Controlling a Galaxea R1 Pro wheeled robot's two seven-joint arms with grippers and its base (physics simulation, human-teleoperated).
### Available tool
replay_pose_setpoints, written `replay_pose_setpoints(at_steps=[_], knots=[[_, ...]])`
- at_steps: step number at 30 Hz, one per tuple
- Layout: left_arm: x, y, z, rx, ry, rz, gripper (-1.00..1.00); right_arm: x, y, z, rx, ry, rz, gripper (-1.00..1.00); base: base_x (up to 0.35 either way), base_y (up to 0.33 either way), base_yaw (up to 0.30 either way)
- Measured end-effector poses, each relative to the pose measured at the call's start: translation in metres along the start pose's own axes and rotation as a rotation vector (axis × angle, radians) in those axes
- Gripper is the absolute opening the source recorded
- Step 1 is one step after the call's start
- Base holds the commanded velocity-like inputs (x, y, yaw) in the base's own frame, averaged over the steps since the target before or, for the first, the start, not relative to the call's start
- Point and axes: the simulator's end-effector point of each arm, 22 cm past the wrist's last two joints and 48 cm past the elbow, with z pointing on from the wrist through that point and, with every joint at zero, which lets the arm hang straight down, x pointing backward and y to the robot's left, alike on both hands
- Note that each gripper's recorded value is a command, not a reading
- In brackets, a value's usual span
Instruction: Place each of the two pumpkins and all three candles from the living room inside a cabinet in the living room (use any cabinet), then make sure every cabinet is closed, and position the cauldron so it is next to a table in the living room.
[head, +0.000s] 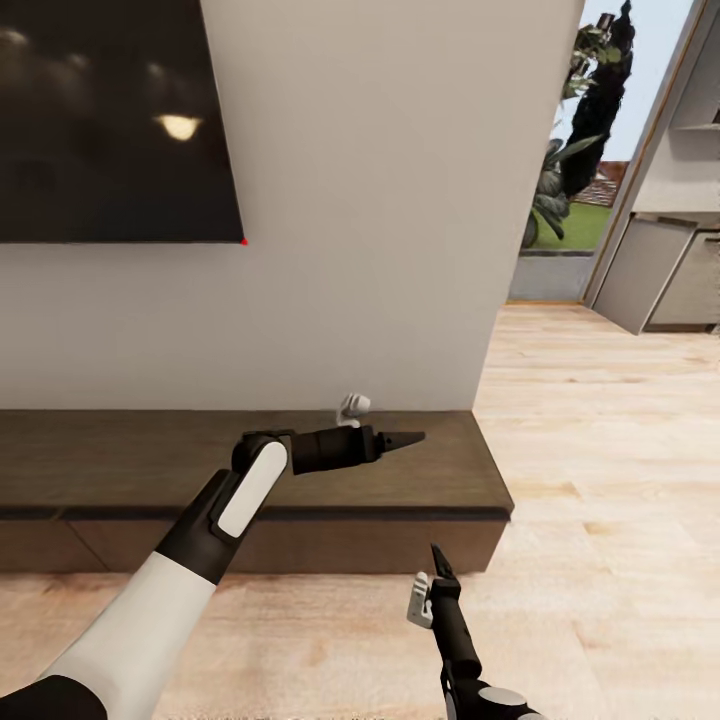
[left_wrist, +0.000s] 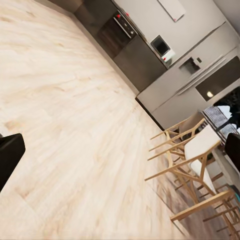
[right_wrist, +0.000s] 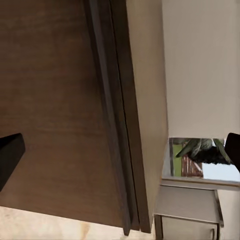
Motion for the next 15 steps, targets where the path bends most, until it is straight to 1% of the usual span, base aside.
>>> replay_pose_setpoints(at_steps=[4, 7, 9, 12, 15], knots=[[0.007, 0.005, -0.001, 0.000, 0.000, 0.000, 1.00, 0.001, 0.008, 0.001, 0.000, 0.000, 0.000, 1.00, -0.038, 0.000, 0.000], [0.012, 0.009, 0.000, 0.001, -0.001, 0.001, 1.00, 0.002, 0.014, 0.002, 0.003, -0.001, 0.001, 1.00, -0.192, 0.000, 0.000], [0.016, 0.012, 0.000, 0.000, 0.000, 0.000, 1.00, 0.001, 0.018, 0.003, 0.005, -0.009, 0.009, 1.00, -0.095, 0.000, 0.000], [0.022, 0.016, -0.001, 0.000, 0.001, -0.001, 1.00, -0.003, 0.021, 0.004, 0.016, -0.026, 0.026, 1.00, -0.034, 0.000, 0.000], [0.027, 0.020, -0.001, -0.001, 0.001, -0.001, 1.00, -0.004, 0.025, 0.005, 0.022, -0.030, 0.031, 1.00, -0.008, 0.000, 0.000]])
